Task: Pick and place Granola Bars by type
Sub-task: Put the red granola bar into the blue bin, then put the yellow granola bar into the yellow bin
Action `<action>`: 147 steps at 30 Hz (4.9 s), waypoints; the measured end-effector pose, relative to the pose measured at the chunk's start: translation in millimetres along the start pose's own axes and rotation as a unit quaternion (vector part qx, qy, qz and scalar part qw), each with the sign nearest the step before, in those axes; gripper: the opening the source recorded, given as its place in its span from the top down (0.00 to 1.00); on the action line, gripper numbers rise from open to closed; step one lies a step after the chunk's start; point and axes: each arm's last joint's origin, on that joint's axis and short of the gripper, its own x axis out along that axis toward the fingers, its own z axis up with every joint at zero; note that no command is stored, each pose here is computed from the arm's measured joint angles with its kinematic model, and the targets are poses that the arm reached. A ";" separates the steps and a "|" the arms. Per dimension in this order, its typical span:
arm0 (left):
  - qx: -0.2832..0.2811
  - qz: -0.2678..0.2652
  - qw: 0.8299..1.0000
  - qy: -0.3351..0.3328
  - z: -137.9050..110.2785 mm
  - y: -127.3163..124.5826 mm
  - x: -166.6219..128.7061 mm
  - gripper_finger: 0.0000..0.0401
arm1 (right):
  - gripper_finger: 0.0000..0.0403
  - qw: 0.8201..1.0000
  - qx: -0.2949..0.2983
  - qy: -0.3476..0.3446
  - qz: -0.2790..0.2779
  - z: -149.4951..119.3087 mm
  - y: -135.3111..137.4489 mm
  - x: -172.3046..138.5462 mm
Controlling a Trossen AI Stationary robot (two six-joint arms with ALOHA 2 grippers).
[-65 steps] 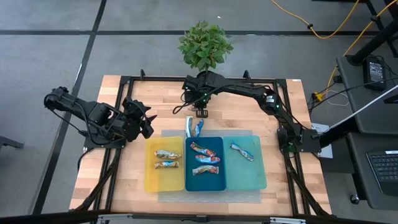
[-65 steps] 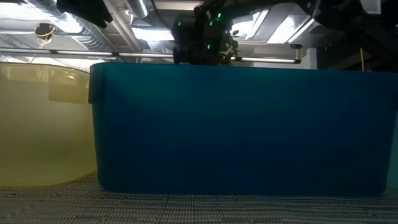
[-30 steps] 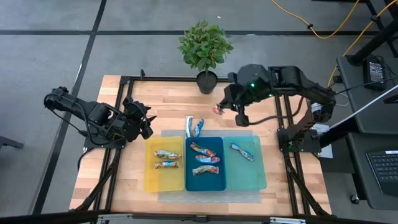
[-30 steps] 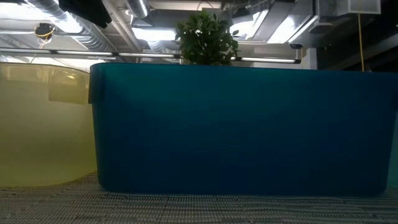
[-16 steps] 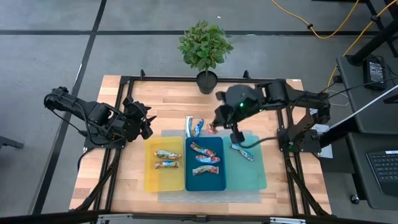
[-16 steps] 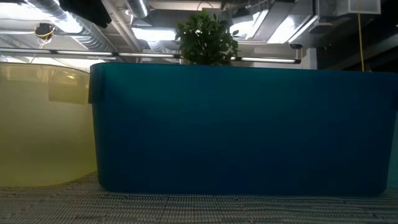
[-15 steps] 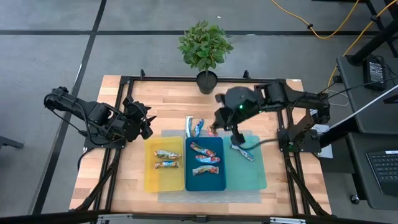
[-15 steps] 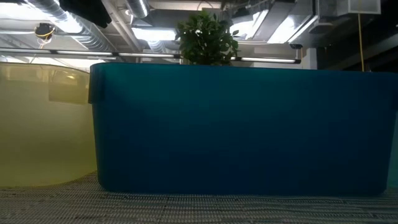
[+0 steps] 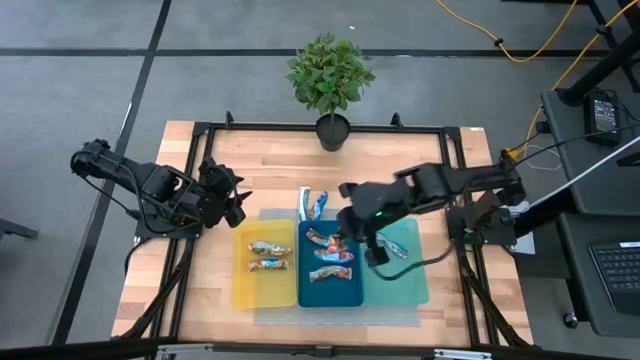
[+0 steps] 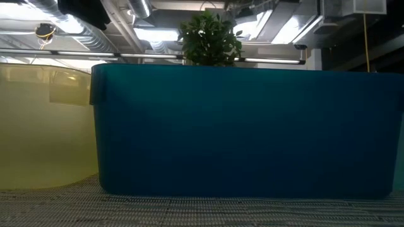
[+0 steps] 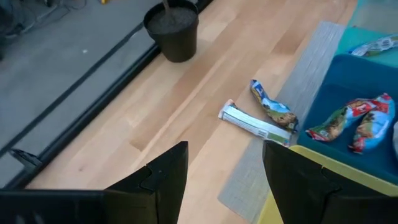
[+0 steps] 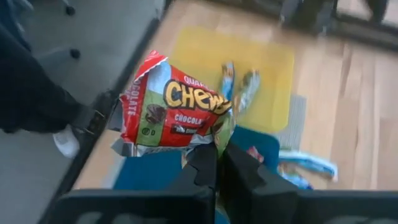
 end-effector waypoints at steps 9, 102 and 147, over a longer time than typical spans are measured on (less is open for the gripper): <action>-0.043 -0.005 0.999 0.011 -2.1 -0.3 1.0 0.51 | 0.93 0.989 0.004 0.147 -0.008 -16.5 -3.0 110.4; 0.043 -0.117 0.973 0.192 25.5 -18.9 207.4 0.27 | 0.45 0.919 0.102 -0.077 -0.373 -124.7 -68.4 -76.5; -0.112 -0.118 0.946 0.281 -1.6 -14.6 293.3 0.84 | 0.45 0.942 0.019 -0.087 -0.323 -152.1 -111.1 -102.2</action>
